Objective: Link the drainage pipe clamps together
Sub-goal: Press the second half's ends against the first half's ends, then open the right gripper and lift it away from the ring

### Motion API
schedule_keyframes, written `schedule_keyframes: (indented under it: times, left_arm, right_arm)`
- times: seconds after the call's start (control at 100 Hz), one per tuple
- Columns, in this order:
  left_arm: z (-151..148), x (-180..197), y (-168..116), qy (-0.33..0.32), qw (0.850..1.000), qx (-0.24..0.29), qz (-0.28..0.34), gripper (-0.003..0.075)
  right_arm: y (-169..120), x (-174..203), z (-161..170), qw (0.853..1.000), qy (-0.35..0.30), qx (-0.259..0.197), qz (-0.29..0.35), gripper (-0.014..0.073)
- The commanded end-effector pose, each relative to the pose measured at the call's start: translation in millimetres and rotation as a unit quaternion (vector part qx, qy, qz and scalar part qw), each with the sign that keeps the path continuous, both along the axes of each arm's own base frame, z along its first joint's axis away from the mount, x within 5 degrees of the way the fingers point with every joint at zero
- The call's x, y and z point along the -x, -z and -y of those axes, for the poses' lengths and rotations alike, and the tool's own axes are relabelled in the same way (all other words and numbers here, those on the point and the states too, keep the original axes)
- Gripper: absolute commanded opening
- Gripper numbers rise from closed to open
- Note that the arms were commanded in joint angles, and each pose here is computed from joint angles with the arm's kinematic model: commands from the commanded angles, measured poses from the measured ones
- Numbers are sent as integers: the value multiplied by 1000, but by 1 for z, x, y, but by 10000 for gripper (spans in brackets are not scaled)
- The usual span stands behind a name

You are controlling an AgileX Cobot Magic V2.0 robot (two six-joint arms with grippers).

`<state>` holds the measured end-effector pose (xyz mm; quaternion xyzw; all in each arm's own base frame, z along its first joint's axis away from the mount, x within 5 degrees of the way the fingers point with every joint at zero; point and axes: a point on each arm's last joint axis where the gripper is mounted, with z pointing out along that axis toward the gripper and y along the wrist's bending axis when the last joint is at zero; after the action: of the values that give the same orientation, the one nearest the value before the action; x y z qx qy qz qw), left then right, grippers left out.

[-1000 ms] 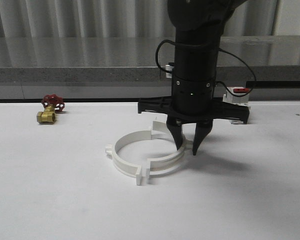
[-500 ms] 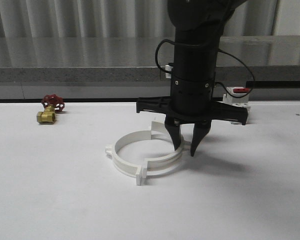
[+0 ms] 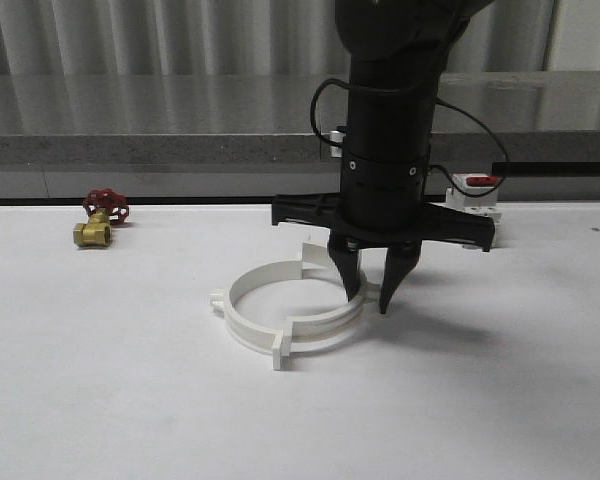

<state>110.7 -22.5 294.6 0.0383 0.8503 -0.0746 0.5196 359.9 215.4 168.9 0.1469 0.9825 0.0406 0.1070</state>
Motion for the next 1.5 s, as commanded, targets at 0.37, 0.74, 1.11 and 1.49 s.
schedule_keyframes:
  times: [0.37, 0.74, 1.11, 1.49]
  left_arm:
    - [1, -3, -15, 2, 999, 11, 49, -20]
    - [1, -3, -15, 2, 999, 11, 49, -20]
    - [1, -3, -15, 2, 999, 11, 49, -20]
    - [1, -3, -15, 2, 999, 11, 49, -20]
  right_arm:
    - [-29, -2, -2, 999, -3, -22, 37, 408]
    - [-50, -9, -6, 996, -37, -29, 79, 407]
    - [-125, -6, 19, 974, -121, 5, 193, 407]
    - [-169, 49, 127, 963, -77, 60, 250, 406]
